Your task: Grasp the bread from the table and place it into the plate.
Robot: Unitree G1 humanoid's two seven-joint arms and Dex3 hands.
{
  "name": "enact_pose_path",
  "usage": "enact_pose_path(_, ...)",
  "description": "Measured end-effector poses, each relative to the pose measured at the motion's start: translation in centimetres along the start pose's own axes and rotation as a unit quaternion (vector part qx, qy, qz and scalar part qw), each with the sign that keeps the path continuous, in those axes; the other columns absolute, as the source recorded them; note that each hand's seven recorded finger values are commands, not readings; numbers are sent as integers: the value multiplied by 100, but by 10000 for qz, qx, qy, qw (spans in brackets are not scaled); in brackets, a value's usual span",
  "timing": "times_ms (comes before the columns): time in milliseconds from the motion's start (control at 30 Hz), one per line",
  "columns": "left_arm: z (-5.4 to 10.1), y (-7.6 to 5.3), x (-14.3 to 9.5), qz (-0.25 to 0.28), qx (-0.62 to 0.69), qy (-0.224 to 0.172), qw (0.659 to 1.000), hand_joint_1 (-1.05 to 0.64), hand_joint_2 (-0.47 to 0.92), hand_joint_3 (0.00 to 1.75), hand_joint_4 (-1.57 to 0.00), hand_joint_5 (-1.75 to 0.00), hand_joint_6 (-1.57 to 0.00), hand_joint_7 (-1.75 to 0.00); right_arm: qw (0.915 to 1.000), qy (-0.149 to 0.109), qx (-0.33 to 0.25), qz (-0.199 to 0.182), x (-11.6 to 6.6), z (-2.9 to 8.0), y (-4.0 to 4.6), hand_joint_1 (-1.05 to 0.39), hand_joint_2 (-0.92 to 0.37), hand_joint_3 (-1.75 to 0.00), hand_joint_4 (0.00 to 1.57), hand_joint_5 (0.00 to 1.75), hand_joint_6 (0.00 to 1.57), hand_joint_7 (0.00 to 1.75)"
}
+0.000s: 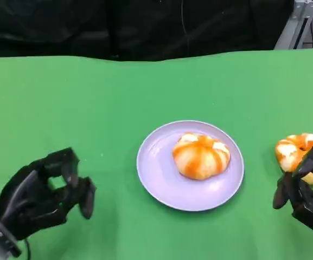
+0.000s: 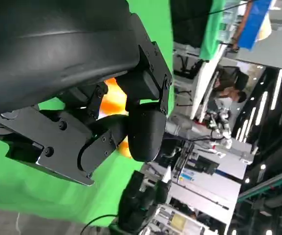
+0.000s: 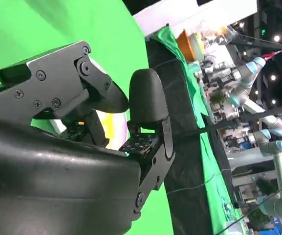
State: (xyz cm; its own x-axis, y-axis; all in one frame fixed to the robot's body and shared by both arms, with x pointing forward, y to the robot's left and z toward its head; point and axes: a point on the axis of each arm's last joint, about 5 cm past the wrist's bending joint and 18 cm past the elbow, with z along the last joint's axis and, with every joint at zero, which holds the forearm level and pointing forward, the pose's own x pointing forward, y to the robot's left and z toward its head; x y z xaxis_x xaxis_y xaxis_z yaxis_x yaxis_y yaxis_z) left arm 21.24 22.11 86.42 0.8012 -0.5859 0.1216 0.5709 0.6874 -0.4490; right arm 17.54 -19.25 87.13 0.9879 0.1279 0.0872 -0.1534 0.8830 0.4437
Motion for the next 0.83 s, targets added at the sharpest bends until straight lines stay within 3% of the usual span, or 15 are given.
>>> enact_pose_path(267,-25,252,-116,-231,-402,383,9982,-8,60,109,-82,-175,-78,-168,10000,1,-9,4,-11,6,8,-8,-64,-109,78,175,69,157)
enact_pose_path(833,-11,286,-75,-281,-485,588,9967,-11,58,107,-84,-175,-79,-168,10000,6,-18,14,-9,5,12,-8,-63,-110,78,175,69,157)
